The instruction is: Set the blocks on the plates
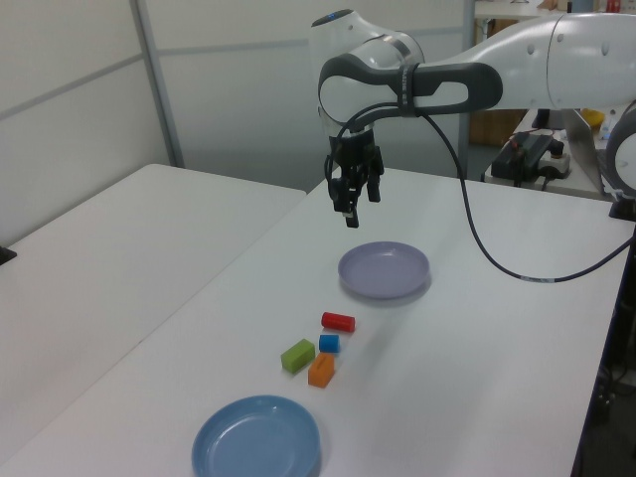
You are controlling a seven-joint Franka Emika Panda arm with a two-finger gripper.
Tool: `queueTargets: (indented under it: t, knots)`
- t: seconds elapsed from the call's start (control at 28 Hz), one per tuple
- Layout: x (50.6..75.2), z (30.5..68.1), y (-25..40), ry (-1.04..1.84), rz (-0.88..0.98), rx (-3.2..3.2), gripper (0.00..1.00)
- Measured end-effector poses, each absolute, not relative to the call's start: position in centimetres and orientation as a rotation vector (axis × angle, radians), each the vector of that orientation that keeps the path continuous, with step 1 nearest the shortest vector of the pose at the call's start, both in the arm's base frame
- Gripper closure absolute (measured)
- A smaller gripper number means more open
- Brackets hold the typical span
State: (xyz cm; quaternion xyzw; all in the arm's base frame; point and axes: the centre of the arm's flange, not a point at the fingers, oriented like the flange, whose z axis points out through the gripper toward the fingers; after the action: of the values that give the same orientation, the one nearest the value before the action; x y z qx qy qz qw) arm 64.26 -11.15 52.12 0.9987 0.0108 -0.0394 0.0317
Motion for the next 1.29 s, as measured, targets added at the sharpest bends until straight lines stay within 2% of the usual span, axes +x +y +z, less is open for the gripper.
queueTargets:
  t: [0.79,1.07,1.29]
  knots:
    - [64.5,51.4,-10.2,0.063,-0.141,3.069,0.0]
    - [65.9,48.6,-7.9,0.126,-0.151,3.074,0.0]
    - [67.4,44.6,-5.6,0.179,-0.121,3.074,0.0]
